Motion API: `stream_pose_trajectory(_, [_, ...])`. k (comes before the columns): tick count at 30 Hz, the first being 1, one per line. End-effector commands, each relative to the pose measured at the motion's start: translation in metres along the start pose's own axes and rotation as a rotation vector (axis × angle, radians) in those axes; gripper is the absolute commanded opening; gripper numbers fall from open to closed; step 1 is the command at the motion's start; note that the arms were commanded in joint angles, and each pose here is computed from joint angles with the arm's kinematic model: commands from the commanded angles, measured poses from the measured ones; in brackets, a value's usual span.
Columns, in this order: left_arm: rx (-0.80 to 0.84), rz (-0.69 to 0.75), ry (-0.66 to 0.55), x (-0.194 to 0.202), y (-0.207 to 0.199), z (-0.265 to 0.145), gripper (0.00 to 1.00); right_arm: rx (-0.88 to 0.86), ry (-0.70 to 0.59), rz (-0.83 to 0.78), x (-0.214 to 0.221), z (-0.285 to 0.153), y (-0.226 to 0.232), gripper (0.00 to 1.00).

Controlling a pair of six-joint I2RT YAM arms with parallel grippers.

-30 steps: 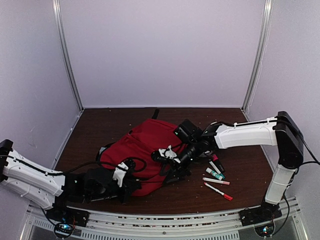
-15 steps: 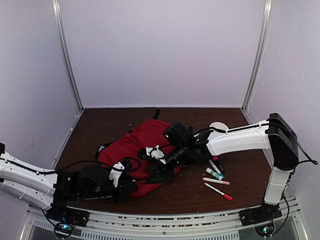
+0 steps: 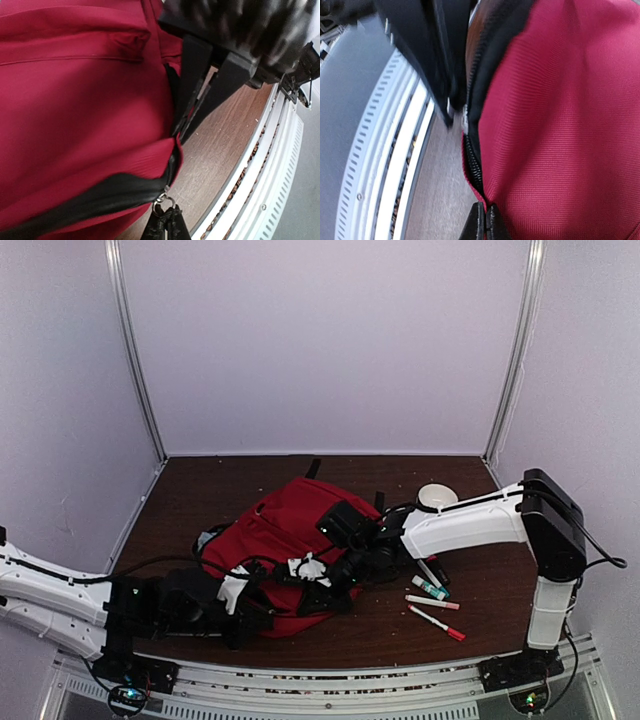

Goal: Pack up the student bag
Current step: Hold the largest pocket of the student bag, then zip the largest pocket of the bag in the student bag, then adjust the student bag at the center of the board.

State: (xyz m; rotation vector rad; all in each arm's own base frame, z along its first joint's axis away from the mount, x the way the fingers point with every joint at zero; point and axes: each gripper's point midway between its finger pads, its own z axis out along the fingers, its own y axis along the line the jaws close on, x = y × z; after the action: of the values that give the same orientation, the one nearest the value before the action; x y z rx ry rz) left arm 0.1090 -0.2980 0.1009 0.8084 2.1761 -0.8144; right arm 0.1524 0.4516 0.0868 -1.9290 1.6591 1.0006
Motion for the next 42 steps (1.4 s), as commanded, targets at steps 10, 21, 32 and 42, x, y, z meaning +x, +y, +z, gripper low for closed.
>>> stream_pose_trajectory(10, [-0.298,-0.255,-0.149,-0.004,0.079,-0.095,0.00,0.150,0.296,0.054,0.100,-0.041,-0.007,0.00])
stream_pose_trajectory(21, [-0.412,-0.374,-0.084,0.017,0.101,-0.108,0.00,0.359,0.273,0.169,0.100,-0.117,-0.063,0.00])
stream_pose_trajectory(32, [-0.276,-0.224,-0.077,-0.049,0.065,-0.062,0.00,0.443,0.375,0.112,0.140,-0.176,-0.076,0.00])
stream_pose_trajectory(42, [-0.157,0.067,-0.126,-0.094,0.021,-0.008,0.26,0.201,0.216,-0.012,0.112,-0.164,-0.007,0.30])
